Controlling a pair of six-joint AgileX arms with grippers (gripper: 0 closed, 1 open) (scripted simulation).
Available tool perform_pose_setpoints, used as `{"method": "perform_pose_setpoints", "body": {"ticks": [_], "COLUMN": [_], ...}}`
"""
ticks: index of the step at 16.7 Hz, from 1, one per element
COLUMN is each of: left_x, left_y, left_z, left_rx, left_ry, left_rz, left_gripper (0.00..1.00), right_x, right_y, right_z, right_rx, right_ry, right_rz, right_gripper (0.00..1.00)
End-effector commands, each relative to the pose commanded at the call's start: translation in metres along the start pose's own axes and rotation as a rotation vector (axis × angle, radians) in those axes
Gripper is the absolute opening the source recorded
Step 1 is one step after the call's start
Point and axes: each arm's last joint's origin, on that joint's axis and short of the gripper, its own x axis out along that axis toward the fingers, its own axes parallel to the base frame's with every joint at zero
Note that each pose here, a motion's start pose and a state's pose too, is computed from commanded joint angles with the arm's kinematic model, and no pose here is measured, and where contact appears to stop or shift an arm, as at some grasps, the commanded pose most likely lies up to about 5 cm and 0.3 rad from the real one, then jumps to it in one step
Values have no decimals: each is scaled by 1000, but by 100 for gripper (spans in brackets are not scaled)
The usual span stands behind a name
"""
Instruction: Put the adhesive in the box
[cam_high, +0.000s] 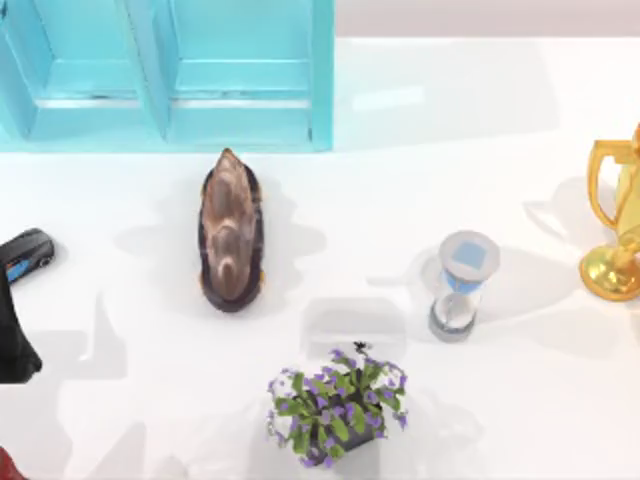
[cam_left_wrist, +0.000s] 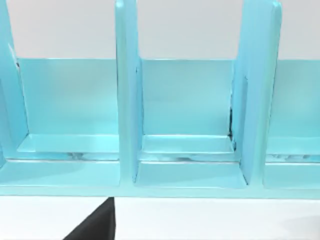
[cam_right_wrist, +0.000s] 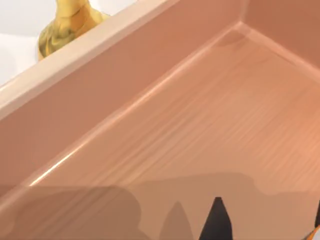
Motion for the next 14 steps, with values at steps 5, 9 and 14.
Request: {"method": "perform_pose_setpoints", "body": {"ticks": [5, 9, 14], "left_x": [0, 0, 0], "left_y": [0, 0, 0], "left_z": [0, 0, 0], "left_rx": [0, 0, 0], "left_ry": [0, 0, 0], "left_rz": [0, 0, 0], "left_gripper": [100, 100, 100], "right_x": [0, 0, 0], "right_y": [0, 0, 0], "right_z": [0, 0, 0], "right_rx": [0, 0, 0], "right_ry": [0, 0, 0], "right_rz": [0, 0, 0], "right_gripper": [75, 100, 100]}}
